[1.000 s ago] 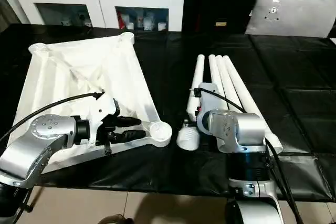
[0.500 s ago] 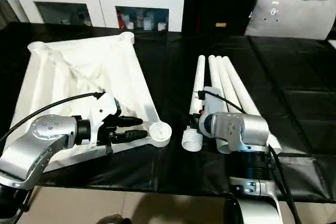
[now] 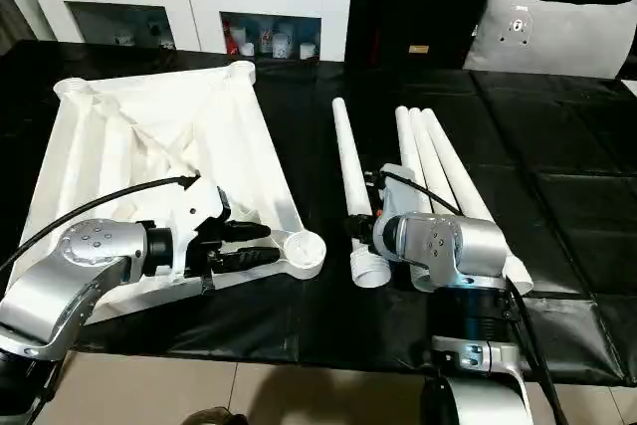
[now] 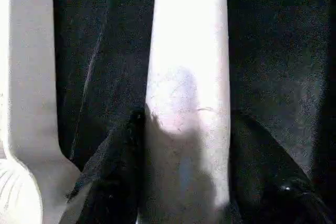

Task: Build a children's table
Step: Pick table leg

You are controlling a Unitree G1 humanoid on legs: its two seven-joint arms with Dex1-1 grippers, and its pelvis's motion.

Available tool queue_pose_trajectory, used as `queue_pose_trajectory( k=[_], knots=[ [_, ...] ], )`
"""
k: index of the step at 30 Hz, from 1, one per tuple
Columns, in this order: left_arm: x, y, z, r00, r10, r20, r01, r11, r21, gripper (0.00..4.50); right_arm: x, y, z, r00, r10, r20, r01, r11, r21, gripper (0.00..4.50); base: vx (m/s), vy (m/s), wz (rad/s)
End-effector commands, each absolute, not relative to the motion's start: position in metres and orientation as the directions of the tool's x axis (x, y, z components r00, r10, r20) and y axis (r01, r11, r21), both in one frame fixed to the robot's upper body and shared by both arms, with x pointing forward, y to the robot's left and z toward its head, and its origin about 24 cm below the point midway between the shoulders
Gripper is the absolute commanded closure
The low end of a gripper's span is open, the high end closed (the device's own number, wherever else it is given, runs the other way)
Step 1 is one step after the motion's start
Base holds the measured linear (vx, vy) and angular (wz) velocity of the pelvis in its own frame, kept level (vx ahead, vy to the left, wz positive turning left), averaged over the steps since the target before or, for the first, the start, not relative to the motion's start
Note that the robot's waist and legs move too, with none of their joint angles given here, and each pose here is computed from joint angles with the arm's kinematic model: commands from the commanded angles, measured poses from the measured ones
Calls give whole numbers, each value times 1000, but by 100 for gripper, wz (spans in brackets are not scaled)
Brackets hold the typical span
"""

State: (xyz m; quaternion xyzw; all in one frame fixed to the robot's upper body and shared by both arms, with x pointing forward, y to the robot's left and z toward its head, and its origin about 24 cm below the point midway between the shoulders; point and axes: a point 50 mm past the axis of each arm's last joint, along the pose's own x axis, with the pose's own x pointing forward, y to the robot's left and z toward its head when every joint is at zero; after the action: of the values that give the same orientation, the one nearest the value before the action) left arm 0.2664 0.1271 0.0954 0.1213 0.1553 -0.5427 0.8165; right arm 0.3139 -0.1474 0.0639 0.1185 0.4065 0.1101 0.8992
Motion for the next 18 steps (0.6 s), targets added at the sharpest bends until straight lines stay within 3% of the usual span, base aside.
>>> queue_pose_trajectory(
  k=[1, 5, 9, 14, 16, 17, 18],
  knots=[
    [265, 124, 97, 363, -854, -373, 925, 377, 39, 264, 318, -151, 69, 693, 274, -667, -101, 953, 286, 260, 0, 0, 0],
    [278, 126, 104, 461, -828, -320, 884, 459, 85, 264, 327, -153, 92, 825, 276, -493, -169, 953, 251, 261, 0, 0, 0],
    [294, 125, 115, 567, -791, -230, 822, 561, 98, 264, 333, -150, 126, 888, 377, -261, -260, 883, 391, 261, 0, 0, 0],
    [311, 117, 142, 654, -756, -38, 755, 655, -27, 264, 328, -144, 150, 864, 502, -32, -435, 778, 453, 261, 0, 0, 0],
    [314, 116, 147, 662, -750, -7, 748, 661, -59, 238, 326, -142, 154, 848, 530, 11, -472, 745, 472, 261, 0, 0, 0],
    [322, 113, 160, 688, -722, 76, 723, 674, -154, 231, 317, -138, 163, 775, 619, 132, -593, 637, 493, 261, 0, 0, 0],
    [323, 112, 162, 689, -720, 88, 722, 671, -169, 226, 316, -137, 163, 763, 630, 145, -607, 620, 497, 261, 0, 0, 0]
  ],
)
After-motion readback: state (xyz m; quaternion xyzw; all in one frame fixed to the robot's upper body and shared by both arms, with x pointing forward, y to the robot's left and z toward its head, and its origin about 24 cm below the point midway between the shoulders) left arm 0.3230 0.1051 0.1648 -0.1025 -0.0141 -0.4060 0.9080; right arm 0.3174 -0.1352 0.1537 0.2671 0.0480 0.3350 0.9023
